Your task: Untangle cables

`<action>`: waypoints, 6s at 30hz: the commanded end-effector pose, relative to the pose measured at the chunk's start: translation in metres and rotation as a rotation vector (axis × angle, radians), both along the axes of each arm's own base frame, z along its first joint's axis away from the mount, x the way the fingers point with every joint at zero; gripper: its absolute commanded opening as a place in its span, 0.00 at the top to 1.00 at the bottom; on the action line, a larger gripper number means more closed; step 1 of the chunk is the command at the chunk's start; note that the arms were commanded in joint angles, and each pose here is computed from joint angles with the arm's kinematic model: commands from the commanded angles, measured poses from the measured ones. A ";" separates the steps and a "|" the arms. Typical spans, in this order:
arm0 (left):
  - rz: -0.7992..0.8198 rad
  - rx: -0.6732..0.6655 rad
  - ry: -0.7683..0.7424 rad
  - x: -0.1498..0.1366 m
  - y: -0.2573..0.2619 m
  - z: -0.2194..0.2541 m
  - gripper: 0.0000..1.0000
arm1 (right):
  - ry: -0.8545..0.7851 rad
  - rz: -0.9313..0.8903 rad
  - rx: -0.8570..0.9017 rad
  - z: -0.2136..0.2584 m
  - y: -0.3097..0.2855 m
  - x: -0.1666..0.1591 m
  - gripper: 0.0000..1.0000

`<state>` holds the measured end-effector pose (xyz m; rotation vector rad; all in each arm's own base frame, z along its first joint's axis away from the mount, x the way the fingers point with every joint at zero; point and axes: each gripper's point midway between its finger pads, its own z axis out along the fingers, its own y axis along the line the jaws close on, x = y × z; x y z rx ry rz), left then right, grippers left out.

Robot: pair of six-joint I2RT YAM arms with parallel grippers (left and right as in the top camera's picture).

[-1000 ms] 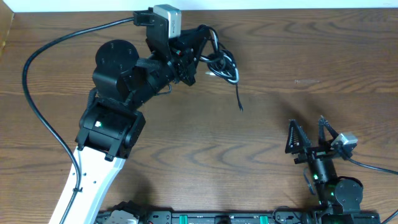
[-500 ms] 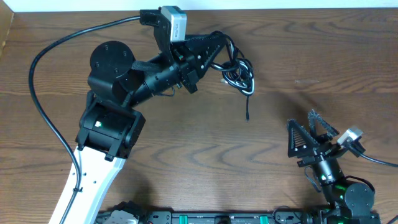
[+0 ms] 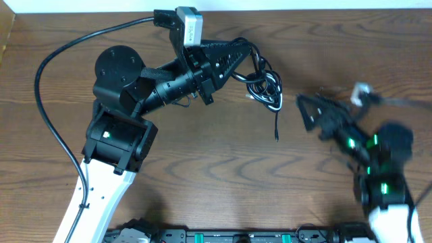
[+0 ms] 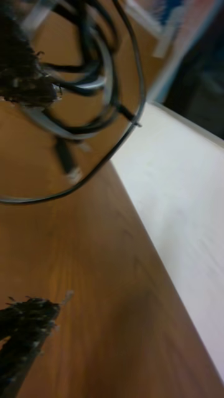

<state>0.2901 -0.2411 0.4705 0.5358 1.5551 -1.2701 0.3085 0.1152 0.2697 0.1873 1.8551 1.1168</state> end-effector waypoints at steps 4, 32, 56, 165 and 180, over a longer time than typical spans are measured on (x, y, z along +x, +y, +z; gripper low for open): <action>-0.014 -0.015 -0.033 -0.009 0.002 0.014 0.93 | 0.100 0.436 0.017 -0.028 0.050 0.021 0.10; -0.005 -0.062 -0.025 -0.010 0.006 0.025 0.93 | 0.062 0.441 -0.097 -0.071 0.109 0.044 0.99; 1.254 0.489 -0.010 0.101 0.183 -0.054 0.92 | 0.142 0.660 -0.111 -0.089 0.145 -0.007 0.99; 1.170 0.372 0.594 0.092 0.254 -0.161 0.93 | 0.395 0.258 -0.259 -0.199 0.077 0.067 0.99; 1.320 1.043 0.530 0.074 0.319 -0.200 0.92 | 0.397 -0.037 -0.042 -0.179 -0.081 0.108 0.99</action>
